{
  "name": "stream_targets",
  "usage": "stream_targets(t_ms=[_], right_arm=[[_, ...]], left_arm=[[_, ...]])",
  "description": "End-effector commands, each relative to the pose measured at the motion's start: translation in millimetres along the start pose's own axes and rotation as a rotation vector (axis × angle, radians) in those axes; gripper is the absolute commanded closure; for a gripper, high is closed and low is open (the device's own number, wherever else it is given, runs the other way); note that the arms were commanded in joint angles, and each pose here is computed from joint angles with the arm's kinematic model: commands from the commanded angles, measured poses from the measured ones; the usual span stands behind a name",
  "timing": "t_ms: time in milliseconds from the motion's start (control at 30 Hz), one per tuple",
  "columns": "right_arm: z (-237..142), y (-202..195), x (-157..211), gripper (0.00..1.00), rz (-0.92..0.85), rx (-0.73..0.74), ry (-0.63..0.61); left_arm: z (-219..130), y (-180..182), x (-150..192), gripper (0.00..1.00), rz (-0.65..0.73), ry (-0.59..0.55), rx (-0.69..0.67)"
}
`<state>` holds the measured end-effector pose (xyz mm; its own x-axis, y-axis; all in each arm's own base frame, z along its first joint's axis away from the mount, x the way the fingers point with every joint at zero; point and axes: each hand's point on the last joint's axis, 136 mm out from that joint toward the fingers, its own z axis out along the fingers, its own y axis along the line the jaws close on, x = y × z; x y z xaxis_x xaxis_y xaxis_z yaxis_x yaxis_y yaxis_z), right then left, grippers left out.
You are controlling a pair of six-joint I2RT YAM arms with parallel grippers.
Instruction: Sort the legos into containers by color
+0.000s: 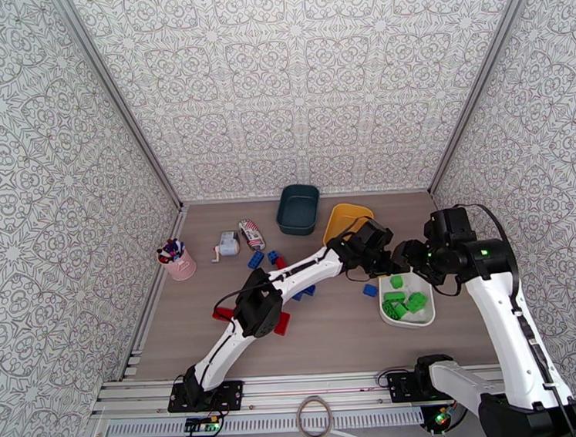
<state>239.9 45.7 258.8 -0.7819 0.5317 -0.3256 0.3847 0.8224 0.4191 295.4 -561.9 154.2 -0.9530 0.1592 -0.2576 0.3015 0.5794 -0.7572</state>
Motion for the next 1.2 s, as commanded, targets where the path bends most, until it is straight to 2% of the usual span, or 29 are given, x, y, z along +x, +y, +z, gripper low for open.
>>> stream_targets(t_ms=[0, 200, 300, 467, 600, 867, 1033, 1167], right_arm=[[3, 2, 2, 0.33, -0.006, -0.027, 0.011], [22, 16, 2, 0.33, 0.003, -0.098, 0.054], [34, 23, 3, 0.33, -0.007, -0.116, 0.081], [60, 39, 13, 0.32, -0.085, -0.109, 0.149], [89, 61, 34, 0.30, -0.200, -0.082, 0.234], [144, 112, 100, 0.27, -0.517, -0.011, 0.433], [177, 115, 128, 0.28, -0.690, 0.092, 0.483], [200, 111, 151, 0.33, -0.801, 0.158, 0.525]], left_arm=[[-68, -12, -27, 0.27, 0.065, -0.141, -0.071], [-144, 36, -36, 0.24, 0.024, -0.296, -0.263], [-181, 62, -34, 0.18, -0.006, -0.358, -0.356], [-229, 104, -22, 0.09, -0.072, -0.412, -0.469], [-259, 142, -4, 0.07, -0.168, -0.441, -0.530], [-280, 205, 60, 0.07, -0.340, -0.424, -0.585], [-285, 234, 97, 0.07, -0.452, -0.435, -0.601], [-289, 248, 119, 0.06, -0.521, -0.451, -0.606]])
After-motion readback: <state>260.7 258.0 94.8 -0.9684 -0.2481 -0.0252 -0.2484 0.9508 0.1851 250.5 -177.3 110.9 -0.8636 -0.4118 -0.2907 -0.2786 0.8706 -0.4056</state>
